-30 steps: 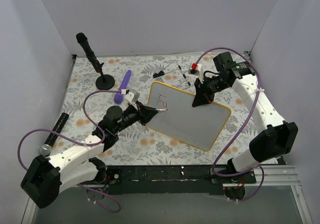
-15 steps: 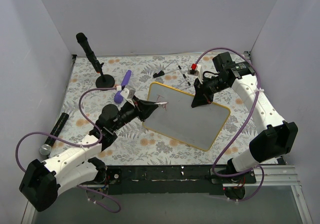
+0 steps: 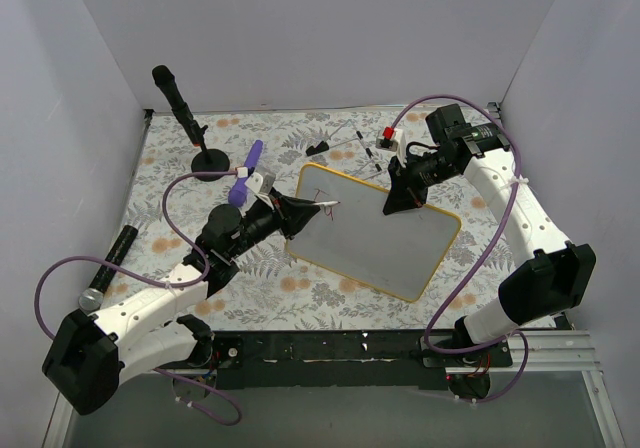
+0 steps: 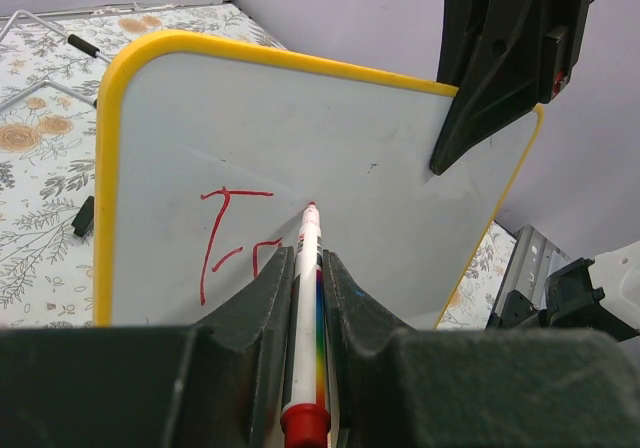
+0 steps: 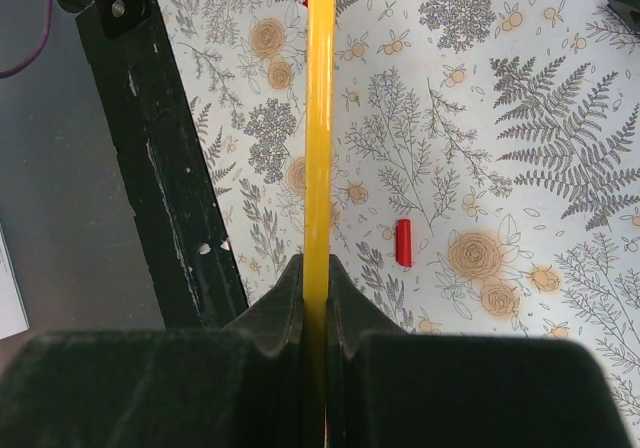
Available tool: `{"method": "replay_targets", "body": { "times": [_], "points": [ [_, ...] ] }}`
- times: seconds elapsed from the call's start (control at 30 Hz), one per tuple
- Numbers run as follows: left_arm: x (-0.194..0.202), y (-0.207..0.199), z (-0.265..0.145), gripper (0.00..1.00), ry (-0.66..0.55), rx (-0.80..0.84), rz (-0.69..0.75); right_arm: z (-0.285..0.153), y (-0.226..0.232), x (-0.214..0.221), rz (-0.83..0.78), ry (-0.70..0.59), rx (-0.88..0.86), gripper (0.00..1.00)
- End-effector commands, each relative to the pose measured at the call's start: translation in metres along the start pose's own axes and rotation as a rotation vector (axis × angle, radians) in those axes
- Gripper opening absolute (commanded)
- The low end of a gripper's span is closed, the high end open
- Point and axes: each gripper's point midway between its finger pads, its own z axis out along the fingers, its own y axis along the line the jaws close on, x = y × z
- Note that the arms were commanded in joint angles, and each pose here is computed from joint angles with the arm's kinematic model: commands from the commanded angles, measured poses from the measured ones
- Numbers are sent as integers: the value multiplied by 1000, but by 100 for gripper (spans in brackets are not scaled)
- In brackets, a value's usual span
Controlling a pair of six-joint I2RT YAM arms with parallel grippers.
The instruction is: Write a sentence on the whiteboard
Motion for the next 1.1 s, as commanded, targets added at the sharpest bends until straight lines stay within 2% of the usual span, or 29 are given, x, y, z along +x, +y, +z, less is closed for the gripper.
{"method": "replay_targets", "body": {
  "times": [0.0,1.07],
  "points": [
    [5,8,-2,0,9,-35,15,-4,16,-23,-87,-100,-55,1],
    [13,9,-11,0,42,-38,19,-4,16,-23,-86,-98,-55,1]
  ]
}}
